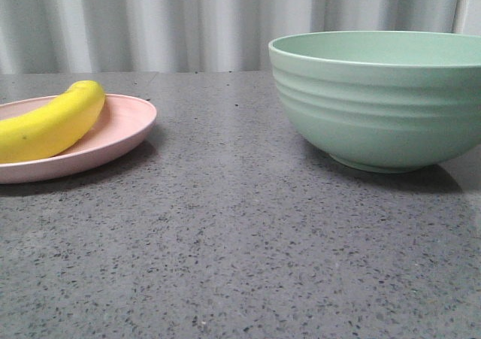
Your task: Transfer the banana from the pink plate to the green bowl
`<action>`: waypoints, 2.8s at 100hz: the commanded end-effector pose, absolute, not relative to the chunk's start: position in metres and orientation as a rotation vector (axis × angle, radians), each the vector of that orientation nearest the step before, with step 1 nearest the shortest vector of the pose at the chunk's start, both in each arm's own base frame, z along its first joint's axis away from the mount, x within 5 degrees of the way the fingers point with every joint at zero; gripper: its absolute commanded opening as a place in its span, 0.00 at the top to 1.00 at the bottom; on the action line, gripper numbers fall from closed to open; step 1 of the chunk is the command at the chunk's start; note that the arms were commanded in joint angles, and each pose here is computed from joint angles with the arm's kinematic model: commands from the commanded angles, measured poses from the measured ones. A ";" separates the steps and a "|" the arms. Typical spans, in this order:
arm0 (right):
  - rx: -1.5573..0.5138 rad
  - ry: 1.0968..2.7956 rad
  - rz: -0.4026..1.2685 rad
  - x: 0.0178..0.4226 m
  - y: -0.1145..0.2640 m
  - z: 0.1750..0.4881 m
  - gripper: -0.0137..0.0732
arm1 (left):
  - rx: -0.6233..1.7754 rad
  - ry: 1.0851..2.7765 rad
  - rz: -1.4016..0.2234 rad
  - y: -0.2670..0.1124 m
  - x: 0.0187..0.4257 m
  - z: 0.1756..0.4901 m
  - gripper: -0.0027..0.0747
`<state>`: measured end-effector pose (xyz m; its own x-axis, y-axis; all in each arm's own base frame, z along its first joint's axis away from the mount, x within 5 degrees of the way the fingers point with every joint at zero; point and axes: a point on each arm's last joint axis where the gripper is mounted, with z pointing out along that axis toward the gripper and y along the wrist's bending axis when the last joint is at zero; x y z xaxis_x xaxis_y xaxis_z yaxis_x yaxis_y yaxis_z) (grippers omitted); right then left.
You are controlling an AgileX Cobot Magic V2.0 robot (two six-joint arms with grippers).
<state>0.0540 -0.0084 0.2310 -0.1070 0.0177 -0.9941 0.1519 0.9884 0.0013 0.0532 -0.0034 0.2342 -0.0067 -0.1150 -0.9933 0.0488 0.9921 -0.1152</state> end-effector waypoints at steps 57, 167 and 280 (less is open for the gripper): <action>0.154 1.705 -0.084 0.081 -0.012 0.304 0.91 | -0.065 1.577 -0.119 -0.003 0.099 0.309 0.75; 0.155 1.708 -0.084 0.082 -0.012 0.297 0.91 | 0.441 2.153 -0.286 -0.093 0.210 0.305 0.35; 0.154 1.709 -0.083 0.082 -0.012 0.297 0.91 | 0.713 2.363 -0.168 -0.109 0.246 0.261 0.95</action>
